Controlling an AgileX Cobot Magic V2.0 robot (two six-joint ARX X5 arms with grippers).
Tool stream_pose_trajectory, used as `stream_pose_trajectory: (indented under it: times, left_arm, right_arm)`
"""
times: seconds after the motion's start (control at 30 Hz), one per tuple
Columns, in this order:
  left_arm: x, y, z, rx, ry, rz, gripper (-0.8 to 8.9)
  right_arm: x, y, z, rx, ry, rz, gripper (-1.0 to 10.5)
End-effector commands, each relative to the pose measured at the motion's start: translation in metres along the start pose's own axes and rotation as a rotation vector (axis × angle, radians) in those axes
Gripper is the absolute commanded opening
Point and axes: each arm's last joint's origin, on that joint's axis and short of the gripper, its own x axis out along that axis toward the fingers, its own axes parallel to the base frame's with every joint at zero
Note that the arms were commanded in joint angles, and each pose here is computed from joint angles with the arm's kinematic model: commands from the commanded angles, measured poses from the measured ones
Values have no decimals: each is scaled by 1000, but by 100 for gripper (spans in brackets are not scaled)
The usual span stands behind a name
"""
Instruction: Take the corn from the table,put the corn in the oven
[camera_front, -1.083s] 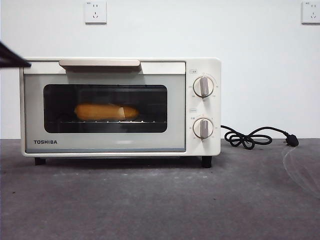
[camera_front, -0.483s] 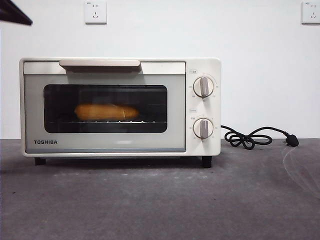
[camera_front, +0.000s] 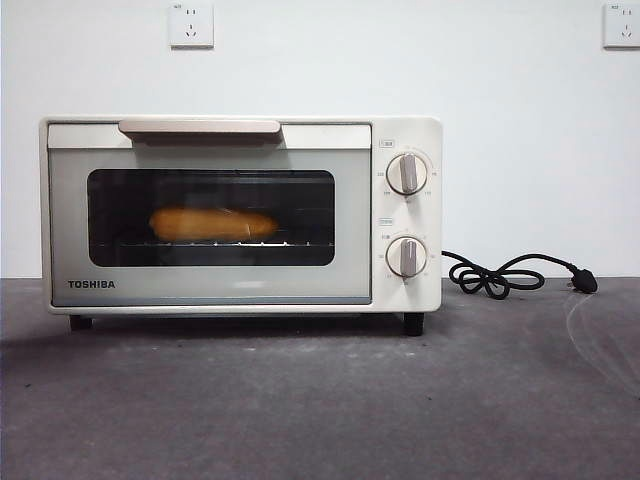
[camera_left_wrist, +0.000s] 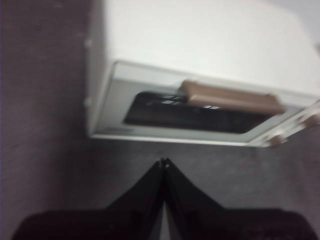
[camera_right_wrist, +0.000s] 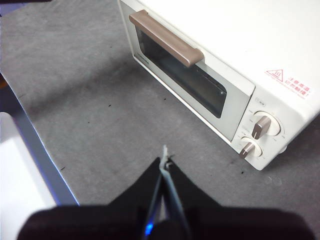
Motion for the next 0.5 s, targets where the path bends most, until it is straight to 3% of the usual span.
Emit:
stream_pose_trajectory:
  times: [0.03,0.5]
  left_arm:
    - [-12,-5,-8,43,-22,33,-8]
    - [-30,-18,-19,92,-58,-37,-4]
  right_arm:
    - [1,-1,1,1,-3,-9,-12]
    - [1,-2,0,1,8,-61,-12]
